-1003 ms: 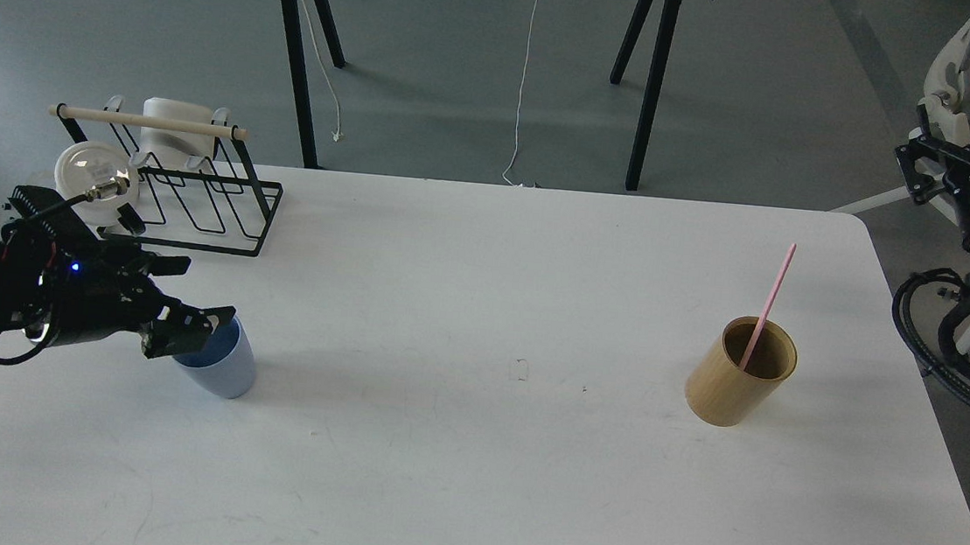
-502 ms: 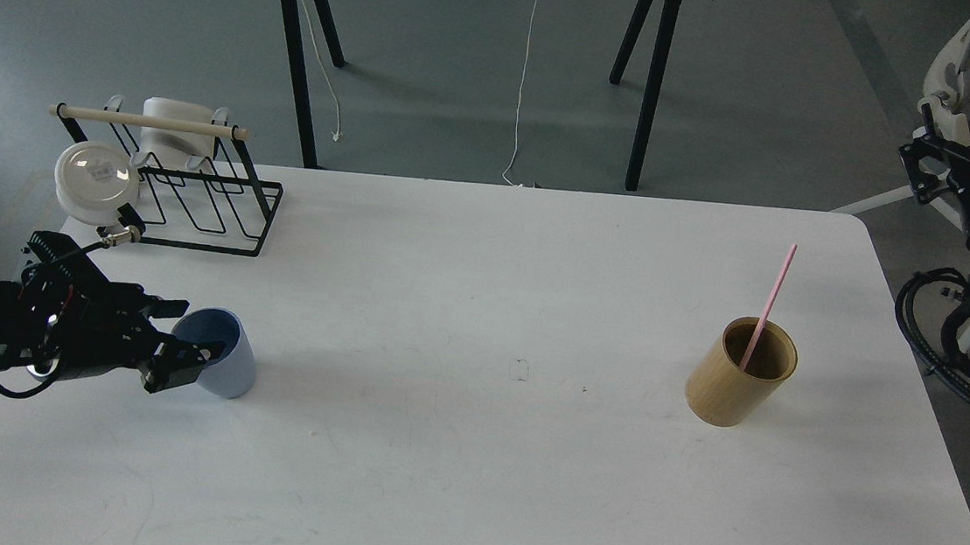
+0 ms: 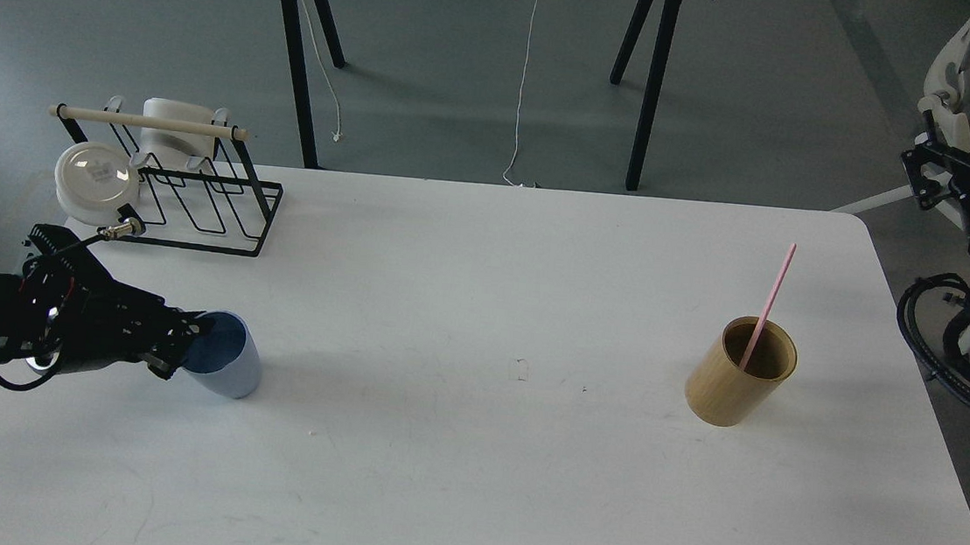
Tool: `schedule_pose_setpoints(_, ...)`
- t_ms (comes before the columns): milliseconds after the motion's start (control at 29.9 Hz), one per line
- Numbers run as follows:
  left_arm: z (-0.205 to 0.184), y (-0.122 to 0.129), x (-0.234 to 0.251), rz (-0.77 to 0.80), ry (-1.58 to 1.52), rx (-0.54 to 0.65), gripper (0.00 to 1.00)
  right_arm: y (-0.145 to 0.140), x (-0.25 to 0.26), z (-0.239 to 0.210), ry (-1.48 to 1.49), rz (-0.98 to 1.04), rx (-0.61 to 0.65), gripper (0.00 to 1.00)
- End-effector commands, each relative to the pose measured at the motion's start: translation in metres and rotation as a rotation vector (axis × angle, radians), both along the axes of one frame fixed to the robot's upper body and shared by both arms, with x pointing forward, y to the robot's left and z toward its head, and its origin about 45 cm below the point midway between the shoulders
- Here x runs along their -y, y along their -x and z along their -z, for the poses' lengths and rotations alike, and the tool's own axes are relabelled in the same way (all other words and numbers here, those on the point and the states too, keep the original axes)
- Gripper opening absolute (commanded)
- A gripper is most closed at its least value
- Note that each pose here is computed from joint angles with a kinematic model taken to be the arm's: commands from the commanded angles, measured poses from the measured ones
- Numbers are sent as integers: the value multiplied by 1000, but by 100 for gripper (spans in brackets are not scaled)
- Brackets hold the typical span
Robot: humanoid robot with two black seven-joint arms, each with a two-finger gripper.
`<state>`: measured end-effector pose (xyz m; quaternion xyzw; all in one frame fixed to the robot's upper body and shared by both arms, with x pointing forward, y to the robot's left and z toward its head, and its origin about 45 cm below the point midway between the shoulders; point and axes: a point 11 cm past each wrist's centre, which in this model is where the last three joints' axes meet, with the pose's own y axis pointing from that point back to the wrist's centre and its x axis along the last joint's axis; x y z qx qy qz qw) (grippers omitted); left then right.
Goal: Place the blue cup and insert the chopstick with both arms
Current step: 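Reach the left hand to the light blue cup and grasp it, then lift the blue cup with the left hand and set it down toward the tan cup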
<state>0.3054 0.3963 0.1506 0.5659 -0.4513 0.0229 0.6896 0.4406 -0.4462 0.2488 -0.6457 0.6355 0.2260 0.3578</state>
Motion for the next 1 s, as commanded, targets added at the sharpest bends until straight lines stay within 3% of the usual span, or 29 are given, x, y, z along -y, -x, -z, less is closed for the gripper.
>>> schedule_pose_setpoints(0, -11, -10, 8, 10, -2, -2, 1, 0, 2, -1, -5, 5, 4, 99)
schedule_pose_setpoints(167, -51, -30, 51, 108, 19, -5, 1, -3, 0, -9, 9, -5, 14, 99)
schedule_pose_setpoints(301, -70, -41, 110, 206, 53, -22, 1, -19, -2, -48, 40, -22, 81, 99)
schedule_pose_setpoints(535, -106, -64, 249, 395, 198, 134, 1, -39, -13, -107, 53, -50, 191, 99)
schedule_pose_setpoints(736, -76, -46, 324, 432, 237, 103, 1, -44, -24, -128, 50, -66, 225, 99)
schedule_pose_setpoints(970, -40, -32, 343, 459, 197, 22, 2, -44, -29, -132, 50, -81, 239, 99)
